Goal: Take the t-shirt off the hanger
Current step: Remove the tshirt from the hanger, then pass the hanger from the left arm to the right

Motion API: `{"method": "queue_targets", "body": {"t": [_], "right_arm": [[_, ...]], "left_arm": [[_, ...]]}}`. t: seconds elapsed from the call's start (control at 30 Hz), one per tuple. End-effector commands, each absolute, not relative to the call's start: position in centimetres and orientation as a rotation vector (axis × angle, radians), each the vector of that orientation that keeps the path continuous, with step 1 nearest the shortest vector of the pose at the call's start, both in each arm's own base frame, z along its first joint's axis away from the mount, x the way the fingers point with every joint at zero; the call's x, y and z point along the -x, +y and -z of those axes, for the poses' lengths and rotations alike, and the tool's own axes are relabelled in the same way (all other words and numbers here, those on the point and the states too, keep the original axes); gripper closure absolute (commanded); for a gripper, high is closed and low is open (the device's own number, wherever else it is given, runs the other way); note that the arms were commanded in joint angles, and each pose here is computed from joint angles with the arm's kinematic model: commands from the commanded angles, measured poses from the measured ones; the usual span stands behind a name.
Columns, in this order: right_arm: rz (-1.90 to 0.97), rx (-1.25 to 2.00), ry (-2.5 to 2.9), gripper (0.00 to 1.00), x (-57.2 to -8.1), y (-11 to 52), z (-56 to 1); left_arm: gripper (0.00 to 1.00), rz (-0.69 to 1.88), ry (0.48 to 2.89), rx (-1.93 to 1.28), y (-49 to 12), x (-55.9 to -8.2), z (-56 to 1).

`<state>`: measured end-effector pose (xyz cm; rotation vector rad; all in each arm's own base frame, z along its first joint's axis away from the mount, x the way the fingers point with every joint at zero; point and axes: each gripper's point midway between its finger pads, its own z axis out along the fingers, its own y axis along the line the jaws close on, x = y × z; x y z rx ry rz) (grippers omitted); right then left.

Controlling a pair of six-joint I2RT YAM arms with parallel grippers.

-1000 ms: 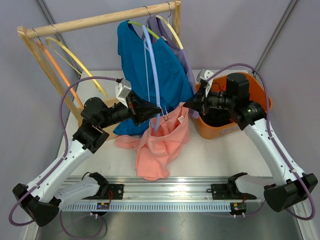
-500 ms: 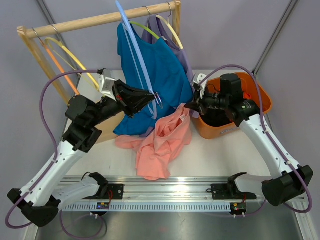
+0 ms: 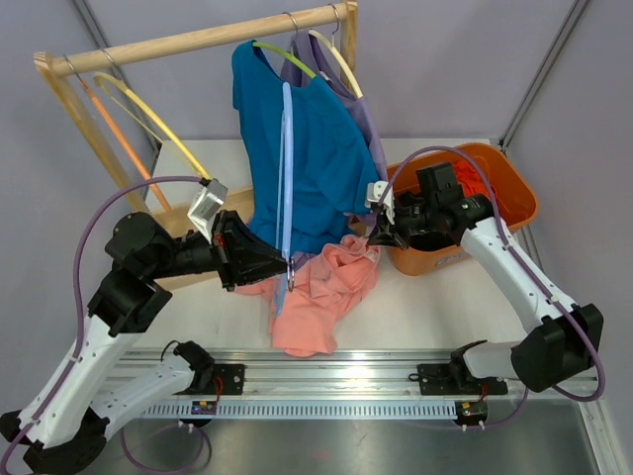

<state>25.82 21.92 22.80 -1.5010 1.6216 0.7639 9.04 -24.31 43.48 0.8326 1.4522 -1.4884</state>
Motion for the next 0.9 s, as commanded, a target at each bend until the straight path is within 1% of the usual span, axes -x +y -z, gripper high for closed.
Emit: {"method": "queue_targets", "body": {"t": [0.0, 0.13, 0.17, 0.2, 0.23, 0.27, 0.37, 0.4, 0.5, 0.6, 0.7, 0.87], "right_arm": [[-0.76, 1.56, 1.599, 0.98, -25.6, 21.9, -22.1], [-0.862, 1.6, 1.548, 0.9, -23.7, 22.8, -22.3], [-0.875, 1.617, 1.539, 0.81, -23.2, 23.0, -22.2], [-0.891, 1.649, 1.535, 0.74, -22.4, 23.1, -22.0], [-0.905, 1.68, 1.512, 0.64, -21.6, 23.5, -22.0], [-0.898, 1.693, 1.49, 0.48, -21.2, 23.4, -22.6], [-0.823, 1.703, 1.448, 0.27, -21.4, 23.0, -24.3], [-0.788, 1.742, 1.412, 0.24, -21.1, 22.5, -24.6], [-0.685, 1.805, 1.284, 0.18, -20.3, 21.4, -27.3], [-0.673, 1.851, 1.195, 0.16, -18.9, 21.0, -28.5], [-0.72, 1.83, 1.174, 0.16, -17.6, 21.1, -29.1], [-0.834, 1.745, 1.232, 0.16, -16.1, 21.4, -29.4]], "left_arm": [[1.0, 1.587, 1.48, -0.895, -23.7, -6.4, -42.6], [1.0, 1.621, 1.482, -0.897, -23.5, -5.7, -41.9], [1.0, 1.638, 1.486, -0.896, -23.5, -5.5, -41.8], [1.0, 1.643, 1.474, -0.897, -23.5, -5.4, -41.9], [1.0, 1.655, 1.484, -0.893, -23.6, -5.5, -41.7], [1.0, 1.674, 1.492, -0.895, -23.7, -5.3, -41.5], [1.0, 1.739, 1.53, -0.908, -23.7, -4.7, -41.1], [1.0, 1.755, 1.54, -0.912, -23.7, -4.5, -41.0], [1.0, 1.802, 1.598, -0.905, -23.8, -4.2, -40.1], [1.0, 1.831, 1.65, -0.886, -24.0, -4.4, -39.4], [1.0, 1.829, 1.679, -0.843, -24.2, -4.9, -38.8], [1.0, 1.761, 1.675, -0.669, -24.0, -6.4, -38.2]]}}
